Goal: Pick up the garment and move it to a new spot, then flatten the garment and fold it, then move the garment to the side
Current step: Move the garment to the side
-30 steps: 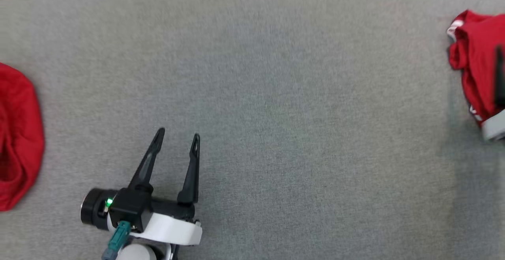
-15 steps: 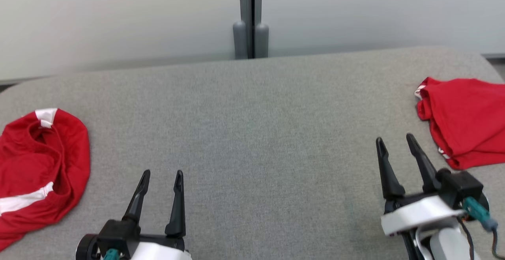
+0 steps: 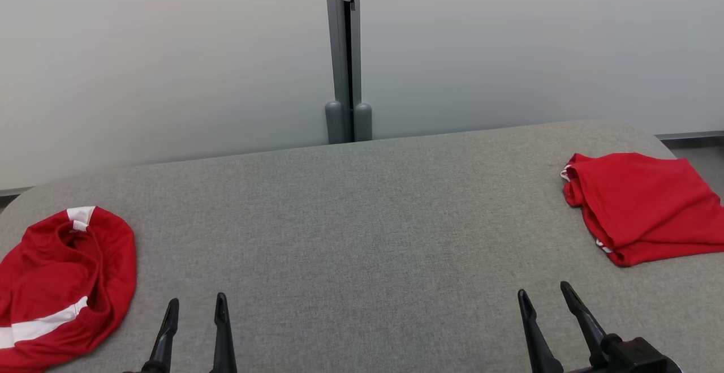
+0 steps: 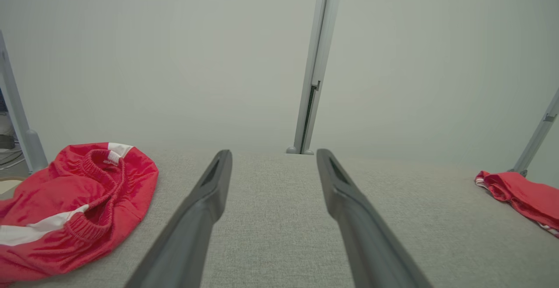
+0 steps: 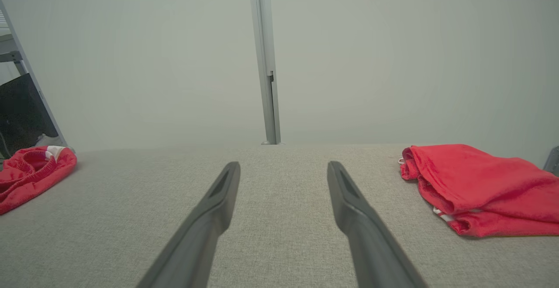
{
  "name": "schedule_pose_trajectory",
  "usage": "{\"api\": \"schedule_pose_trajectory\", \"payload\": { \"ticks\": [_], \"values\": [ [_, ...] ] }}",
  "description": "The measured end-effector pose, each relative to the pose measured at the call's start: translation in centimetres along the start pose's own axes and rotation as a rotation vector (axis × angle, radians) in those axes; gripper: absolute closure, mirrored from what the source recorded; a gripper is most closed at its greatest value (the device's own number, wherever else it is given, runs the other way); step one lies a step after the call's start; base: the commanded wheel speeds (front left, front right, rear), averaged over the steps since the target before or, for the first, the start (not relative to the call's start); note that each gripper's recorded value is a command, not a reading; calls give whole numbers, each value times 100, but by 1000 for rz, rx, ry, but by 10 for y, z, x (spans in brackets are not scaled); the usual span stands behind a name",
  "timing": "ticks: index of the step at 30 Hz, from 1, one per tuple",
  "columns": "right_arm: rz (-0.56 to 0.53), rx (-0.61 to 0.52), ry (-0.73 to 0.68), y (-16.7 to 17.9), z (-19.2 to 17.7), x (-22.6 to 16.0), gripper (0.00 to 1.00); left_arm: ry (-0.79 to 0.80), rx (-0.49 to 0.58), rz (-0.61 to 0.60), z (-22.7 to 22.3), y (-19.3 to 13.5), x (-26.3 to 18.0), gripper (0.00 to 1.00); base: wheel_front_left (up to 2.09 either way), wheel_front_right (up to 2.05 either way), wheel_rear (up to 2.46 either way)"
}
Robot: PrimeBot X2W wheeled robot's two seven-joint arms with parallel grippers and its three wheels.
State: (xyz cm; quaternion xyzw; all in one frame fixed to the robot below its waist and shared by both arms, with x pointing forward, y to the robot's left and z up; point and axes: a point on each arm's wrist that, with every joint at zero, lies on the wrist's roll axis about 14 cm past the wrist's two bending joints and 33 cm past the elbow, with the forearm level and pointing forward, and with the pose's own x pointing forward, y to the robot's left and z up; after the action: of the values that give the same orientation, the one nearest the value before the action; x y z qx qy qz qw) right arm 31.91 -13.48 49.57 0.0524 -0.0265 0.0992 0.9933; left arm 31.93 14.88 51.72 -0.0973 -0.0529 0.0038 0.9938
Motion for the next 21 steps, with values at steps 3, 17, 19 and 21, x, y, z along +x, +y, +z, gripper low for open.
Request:
{"api": "schedule_pose_trajectory", "payload": {
  "ticks": [3,17,19,21],
  "values": [
    [3,4,-4,1,1,-6,0,-3,11,-1,1,1,-5,0,0,0,0],
    [28,12,-4,9,0,-10,0,19,46,-32,-8,0,-9,0,0,0,0],
    [29,11,-7,9,1,-9,0,18,45,-34,-8,-1,-9,0,0,0,0],
    [31,10,-8,9,1,-9,0,22,45,-35,-9,-1,-11,0,0,0,0]
  ]
}}
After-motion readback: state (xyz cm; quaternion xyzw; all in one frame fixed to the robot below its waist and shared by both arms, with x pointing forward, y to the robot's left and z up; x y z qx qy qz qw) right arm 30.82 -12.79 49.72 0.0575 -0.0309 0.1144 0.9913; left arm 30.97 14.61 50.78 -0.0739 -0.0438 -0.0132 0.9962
